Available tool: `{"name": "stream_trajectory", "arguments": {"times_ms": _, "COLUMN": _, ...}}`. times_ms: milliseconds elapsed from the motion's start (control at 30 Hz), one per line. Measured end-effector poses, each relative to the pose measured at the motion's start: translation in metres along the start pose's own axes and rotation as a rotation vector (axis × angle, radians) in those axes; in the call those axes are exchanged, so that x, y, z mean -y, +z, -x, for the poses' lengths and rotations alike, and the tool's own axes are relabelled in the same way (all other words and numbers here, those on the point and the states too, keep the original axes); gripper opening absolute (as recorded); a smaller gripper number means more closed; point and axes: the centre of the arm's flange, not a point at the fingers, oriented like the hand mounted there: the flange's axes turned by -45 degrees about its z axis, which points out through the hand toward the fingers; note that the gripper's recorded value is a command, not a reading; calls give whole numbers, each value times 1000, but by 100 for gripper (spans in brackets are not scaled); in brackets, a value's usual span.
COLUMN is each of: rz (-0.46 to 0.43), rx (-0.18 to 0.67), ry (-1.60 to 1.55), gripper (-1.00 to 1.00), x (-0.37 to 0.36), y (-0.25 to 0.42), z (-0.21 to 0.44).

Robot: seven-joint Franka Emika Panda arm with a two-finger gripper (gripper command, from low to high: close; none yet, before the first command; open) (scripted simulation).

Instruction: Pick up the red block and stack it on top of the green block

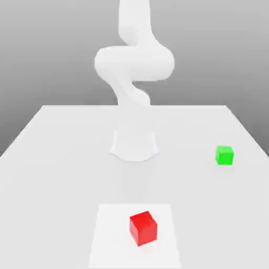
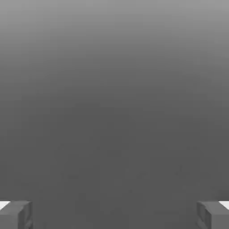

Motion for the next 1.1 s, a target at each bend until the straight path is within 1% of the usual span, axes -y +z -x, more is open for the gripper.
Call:
{"name": "stream_trajectory", "arguments": {"times_ms": 133, "rz": -35, "rx": 138, "ry": -66, "gripper": 0, "x": 2, "y": 95, "z": 22}}
{"name": "stream_trajectory", "arguments": {"times_ms": 300, "rz": -73, "rx": 303, "ry": -150, "gripper": 0, "x": 9, "y": 197, "z": 73}}
{"name": "stream_trajectory", "arguments": {"times_ms": 500, "rz": -110, "rx": 498, "ry": -255, "gripper": 0, "x": 17, "y": 295, "z": 160}}
{"name": "stream_trajectory", "arguments": {"times_ms": 667, "rz": -134, "rx": 661, "ry": -349, "gripper": 0, "x": 21, "y": 351, "z": 247}}
{"name": "stream_trajectory", "arguments": {"times_ms": 733, "rz": -138, "rx": 696, "ry": -369, "gripper": 0, "x": 20, "y": 368, "z": 272}}
{"name": "stream_trajectory", "arguments": {"times_ms": 867, "rz": -139, "rx": 706, "ry": -375, "gripper": 0, "x": 20, "y": 400, "z": 304}}
{"name": "stream_trajectory", "arguments": {"times_ms": 900, "rz": -139, "rx": 707, "ry": -375, "gripper": -100, "x": 20, "y": 408, "z": 312}}
{"name": "stream_trajectory", "arguments": {"times_ms": 1100, "rz": -139, "rx": 708, "ry": -374, "gripper": -100, "x": 20, "y": 412, "z": 316}}
